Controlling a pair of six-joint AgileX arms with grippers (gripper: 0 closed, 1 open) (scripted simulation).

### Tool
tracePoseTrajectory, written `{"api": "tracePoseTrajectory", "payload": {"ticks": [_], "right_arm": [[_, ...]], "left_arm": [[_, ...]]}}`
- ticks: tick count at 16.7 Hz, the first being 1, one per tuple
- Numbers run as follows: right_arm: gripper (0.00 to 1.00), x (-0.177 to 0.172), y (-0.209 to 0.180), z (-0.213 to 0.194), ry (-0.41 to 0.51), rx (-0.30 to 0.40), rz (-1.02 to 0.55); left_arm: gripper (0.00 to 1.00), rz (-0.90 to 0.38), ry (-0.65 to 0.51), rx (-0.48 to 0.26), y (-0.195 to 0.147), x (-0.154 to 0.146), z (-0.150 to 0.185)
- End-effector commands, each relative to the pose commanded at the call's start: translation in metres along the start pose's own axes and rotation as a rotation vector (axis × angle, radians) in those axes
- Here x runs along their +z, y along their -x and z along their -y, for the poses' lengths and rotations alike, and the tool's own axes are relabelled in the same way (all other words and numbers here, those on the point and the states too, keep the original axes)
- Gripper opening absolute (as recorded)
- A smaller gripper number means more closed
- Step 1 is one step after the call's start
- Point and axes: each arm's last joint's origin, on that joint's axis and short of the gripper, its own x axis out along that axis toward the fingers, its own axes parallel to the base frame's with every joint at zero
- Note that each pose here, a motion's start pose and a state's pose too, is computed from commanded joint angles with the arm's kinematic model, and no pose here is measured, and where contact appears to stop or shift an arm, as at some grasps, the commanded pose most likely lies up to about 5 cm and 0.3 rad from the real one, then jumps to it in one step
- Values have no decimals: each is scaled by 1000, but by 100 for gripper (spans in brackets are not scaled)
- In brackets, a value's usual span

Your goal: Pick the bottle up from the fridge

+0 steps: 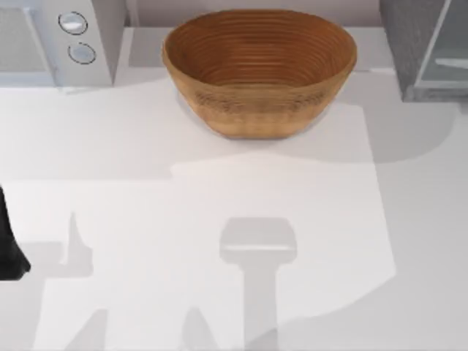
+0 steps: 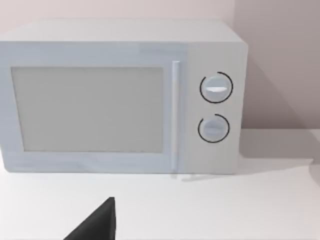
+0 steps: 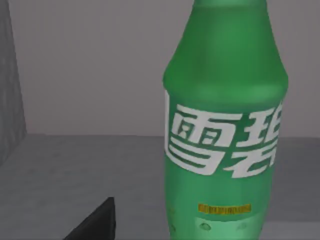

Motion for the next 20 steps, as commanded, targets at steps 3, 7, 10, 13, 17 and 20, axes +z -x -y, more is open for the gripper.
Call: {"api": "tracePoseTrajectory", "payload": {"ticks": [3,7,10,13,17,20], "right_arm": [[100,2,-11,-5,-2,0,-8],[100,3,-10,-3,-1,-3,-5],[100,-1,-26,-3,-4,0,-14],[100,2,-53,-3,0,0,0],[100,1,-71,-5,-2,0,-8],[100,1,-71,-5,-2,0,-8]], "left_arm": [[100,0,0,0,0,0,0],[100,0,0,0,0,0,0],[100,0,0,0,0,0,0],[100,0,0,0,0,0,0],[100,0,0,0,0,0,0],[100,0,0,0,0,0,0]]}}
